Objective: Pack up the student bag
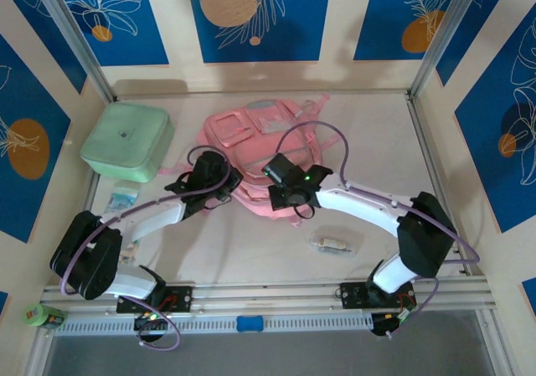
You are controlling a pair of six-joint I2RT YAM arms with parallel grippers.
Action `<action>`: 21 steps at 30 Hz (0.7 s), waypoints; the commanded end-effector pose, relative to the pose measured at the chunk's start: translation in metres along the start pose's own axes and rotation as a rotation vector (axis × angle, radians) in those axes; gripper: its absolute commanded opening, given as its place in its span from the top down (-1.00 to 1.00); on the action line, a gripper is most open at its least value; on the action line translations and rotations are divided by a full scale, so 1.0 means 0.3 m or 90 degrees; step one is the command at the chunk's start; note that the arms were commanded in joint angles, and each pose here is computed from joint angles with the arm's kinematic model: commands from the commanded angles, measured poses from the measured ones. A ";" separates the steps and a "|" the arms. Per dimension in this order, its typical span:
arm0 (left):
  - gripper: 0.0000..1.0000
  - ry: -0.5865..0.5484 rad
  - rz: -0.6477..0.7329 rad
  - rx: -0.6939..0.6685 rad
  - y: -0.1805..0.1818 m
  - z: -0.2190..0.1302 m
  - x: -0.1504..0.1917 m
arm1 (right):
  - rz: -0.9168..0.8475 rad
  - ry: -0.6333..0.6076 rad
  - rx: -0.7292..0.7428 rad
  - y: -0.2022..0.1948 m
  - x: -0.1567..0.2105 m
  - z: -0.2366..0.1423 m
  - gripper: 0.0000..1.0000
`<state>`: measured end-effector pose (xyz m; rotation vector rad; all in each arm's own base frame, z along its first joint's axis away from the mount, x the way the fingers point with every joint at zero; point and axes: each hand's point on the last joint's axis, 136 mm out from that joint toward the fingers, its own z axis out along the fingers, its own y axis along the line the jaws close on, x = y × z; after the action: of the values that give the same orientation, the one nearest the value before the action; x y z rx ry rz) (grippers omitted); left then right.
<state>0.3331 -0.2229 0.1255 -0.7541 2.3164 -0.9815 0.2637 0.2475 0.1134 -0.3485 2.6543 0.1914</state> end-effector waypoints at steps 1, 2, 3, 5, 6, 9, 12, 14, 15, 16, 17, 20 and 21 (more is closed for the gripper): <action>1.00 -0.053 0.011 0.005 0.040 -0.021 -0.152 | 0.021 0.086 0.087 -0.191 0.114 -0.010 1.00; 1.00 -0.050 0.020 0.005 0.040 -0.025 -0.171 | 0.031 0.086 0.087 -0.205 0.110 -0.016 1.00; 1.00 -0.041 0.031 -0.001 0.039 -0.026 -0.185 | 0.028 0.081 0.078 -0.197 0.103 -0.023 1.00; 1.00 -0.024 0.056 -0.011 0.027 -0.023 -0.208 | 0.013 0.067 0.048 -0.140 0.089 -0.035 1.00; 1.00 -0.021 0.070 -0.017 0.024 -0.018 -0.222 | 0.008 0.060 0.021 -0.085 0.082 -0.039 1.00; 1.00 -0.003 0.085 -0.019 0.009 0.021 -0.252 | -0.001 0.078 -0.093 0.130 0.080 -0.020 1.00; 0.73 0.003 0.083 -0.036 0.031 0.039 -0.269 | -0.014 0.072 -0.071 0.198 0.054 0.018 1.00; 0.38 -0.007 0.079 -0.051 0.059 0.015 -0.271 | -0.018 0.069 -0.057 0.203 0.039 0.032 1.00; 0.27 -0.012 0.071 -0.052 0.070 -0.001 -0.264 | -0.022 0.069 -0.058 0.205 0.038 0.037 1.00; 0.18 -0.014 0.056 -0.044 0.073 -0.014 -0.250 | -0.025 0.071 -0.056 0.202 0.044 0.042 1.00; 0.10 -0.014 0.035 -0.023 0.070 -0.024 -0.225 | -0.026 0.071 -0.050 0.195 0.050 0.046 1.00; -0.03 -0.021 -0.026 0.004 0.082 -0.057 -0.145 | -0.018 0.073 -0.044 0.179 0.065 0.048 1.00; -0.05 -0.025 -0.042 0.009 0.080 -0.065 -0.115 | -0.015 0.072 -0.045 0.175 0.066 0.045 1.00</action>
<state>0.3517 -0.1661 0.1196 -0.7506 2.3334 -0.9237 0.2439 0.3032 0.0958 -0.4540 2.7317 0.2634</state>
